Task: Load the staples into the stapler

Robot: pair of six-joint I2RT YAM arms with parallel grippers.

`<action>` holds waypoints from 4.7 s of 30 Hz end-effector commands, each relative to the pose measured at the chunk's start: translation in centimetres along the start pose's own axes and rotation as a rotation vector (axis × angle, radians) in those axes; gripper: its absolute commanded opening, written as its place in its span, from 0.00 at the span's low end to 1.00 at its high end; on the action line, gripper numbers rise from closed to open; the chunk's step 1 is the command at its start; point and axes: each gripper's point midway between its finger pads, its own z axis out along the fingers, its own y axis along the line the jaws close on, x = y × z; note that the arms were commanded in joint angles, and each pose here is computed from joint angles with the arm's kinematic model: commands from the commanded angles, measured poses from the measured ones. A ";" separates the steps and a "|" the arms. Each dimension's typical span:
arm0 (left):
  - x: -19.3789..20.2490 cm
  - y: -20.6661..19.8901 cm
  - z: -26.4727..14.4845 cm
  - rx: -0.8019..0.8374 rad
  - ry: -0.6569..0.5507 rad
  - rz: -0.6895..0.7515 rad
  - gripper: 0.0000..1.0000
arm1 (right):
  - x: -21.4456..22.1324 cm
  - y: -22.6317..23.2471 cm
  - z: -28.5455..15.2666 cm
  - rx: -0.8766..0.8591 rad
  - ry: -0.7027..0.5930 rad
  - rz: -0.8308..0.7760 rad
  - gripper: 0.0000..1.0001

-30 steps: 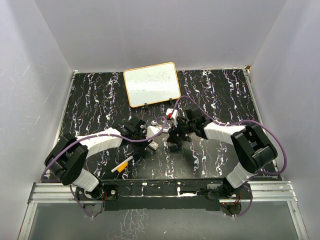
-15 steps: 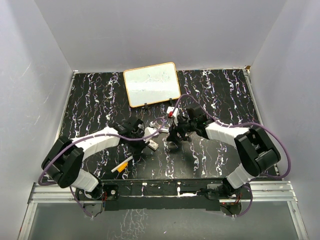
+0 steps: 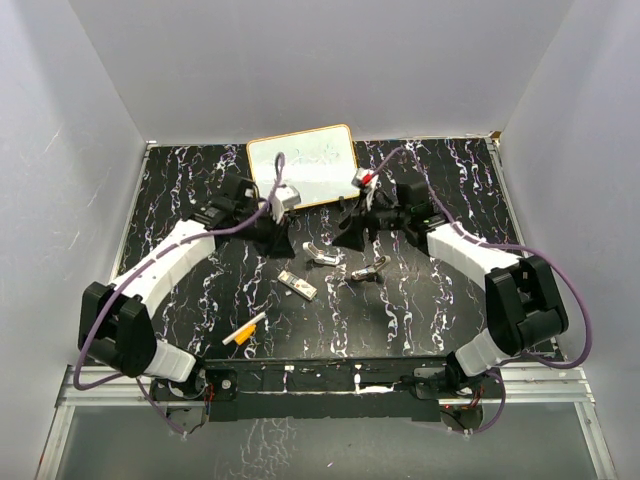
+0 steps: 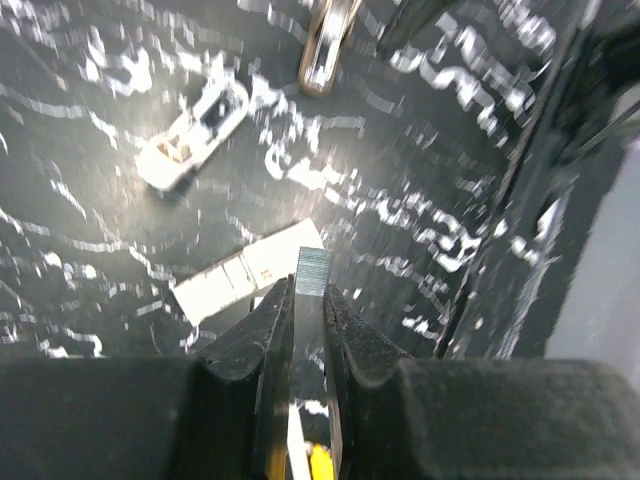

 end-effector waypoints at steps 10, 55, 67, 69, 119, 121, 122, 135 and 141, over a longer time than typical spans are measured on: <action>-12.8 -5.8 -2.8 0.464 -0.317 -0.200 0.09 | -10.5 4.8 -3.4 -0.205 -0.277 0.146 0.65; -12.7 -6.0 -2.2 0.526 -0.343 -0.261 0.09 | -10.8 5.7 -2.6 -0.264 -0.339 0.254 0.35; -12.6 -6.0 -2.2 0.526 -0.342 -0.260 0.09 | -10.7 5.5 -2.5 -0.257 -0.341 0.258 0.28; -12.7 -6.0 -2.2 0.525 -0.344 -0.258 0.09 | -10.6 5.5 -2.5 -0.256 -0.340 0.261 0.26; -6.1 6.0 0.3 -0.123 -0.213 -0.261 0.59 | -6.0 -2.2 -6.5 0.076 -0.265 0.142 0.12; -4.9 6.9 1.0 -0.163 -0.172 -0.235 0.64 | -4.9 -2.9 -6.7 0.121 -0.223 0.105 0.11; -4.3 7.0 1.6 -0.161 -0.147 -0.206 0.66 | -4.6 -3.1 -6.8 0.139 -0.210 0.081 0.11; -1.7 8.8 6.3 -0.007 -0.047 0.553 0.71 | -3.1 -3.0 -7.8 0.189 -0.168 -0.018 0.11; -1.3 7.0 8.3 0.123 -0.022 0.687 0.67 | -3.0 -3.3 -8.3 0.196 -0.173 -0.009 0.11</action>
